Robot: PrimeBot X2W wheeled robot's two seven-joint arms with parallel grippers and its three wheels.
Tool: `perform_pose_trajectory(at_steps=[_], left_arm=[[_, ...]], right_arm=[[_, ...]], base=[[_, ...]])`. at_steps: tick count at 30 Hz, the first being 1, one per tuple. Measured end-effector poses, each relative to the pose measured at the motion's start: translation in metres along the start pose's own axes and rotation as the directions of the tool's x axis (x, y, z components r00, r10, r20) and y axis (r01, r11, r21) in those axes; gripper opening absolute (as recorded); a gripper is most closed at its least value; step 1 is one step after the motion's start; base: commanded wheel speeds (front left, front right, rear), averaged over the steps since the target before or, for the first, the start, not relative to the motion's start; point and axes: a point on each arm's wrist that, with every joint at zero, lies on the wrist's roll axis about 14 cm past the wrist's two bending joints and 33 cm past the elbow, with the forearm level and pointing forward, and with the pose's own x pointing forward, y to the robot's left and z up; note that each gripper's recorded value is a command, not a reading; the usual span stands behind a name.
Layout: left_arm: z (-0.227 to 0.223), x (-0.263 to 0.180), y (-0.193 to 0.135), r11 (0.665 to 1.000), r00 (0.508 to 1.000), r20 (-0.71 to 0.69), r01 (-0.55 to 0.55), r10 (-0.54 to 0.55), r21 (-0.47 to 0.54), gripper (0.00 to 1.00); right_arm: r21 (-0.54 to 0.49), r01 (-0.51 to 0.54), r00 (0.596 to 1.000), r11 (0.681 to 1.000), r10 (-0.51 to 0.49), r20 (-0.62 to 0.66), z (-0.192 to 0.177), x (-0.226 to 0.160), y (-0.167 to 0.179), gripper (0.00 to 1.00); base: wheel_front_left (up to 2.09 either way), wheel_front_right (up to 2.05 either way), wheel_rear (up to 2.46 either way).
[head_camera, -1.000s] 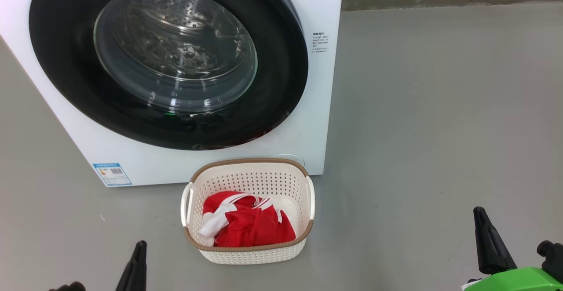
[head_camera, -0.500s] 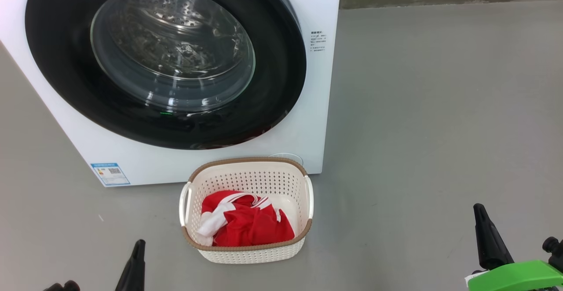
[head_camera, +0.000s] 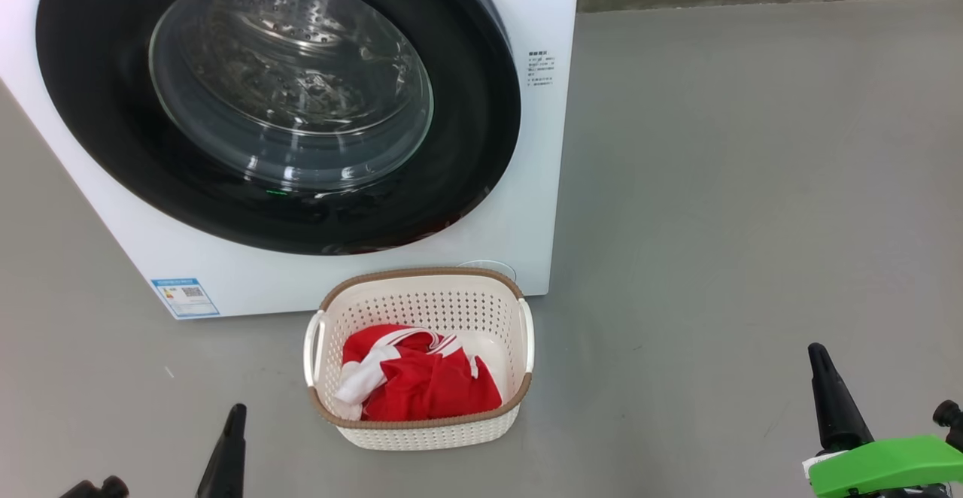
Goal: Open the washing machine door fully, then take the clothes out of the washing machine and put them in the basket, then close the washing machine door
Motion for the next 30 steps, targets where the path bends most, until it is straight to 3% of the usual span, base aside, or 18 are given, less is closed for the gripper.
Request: perform_pose_trajectory(at_steps=[17,30], left_arm=[[-0.001,0.009,-0.005,0.986,1.0,-0.015,0.002,-0.005,-0.168,0.0],[-0.005,0.011,-0.003,0.955,0.999,-0.033,-0.012,0.002,-0.295,0.0]], right_arm=[[0.189,0.002,1.0,0.982,0.001,-0.014,0.001,0.007,0.002,0.0],[0.338,0.002,1.0,0.941,0.008,-0.027,0.0,0.012,0.004,0.0]], base=[[0.0,0.0,0.0],[0.0,0.0,0.0]])
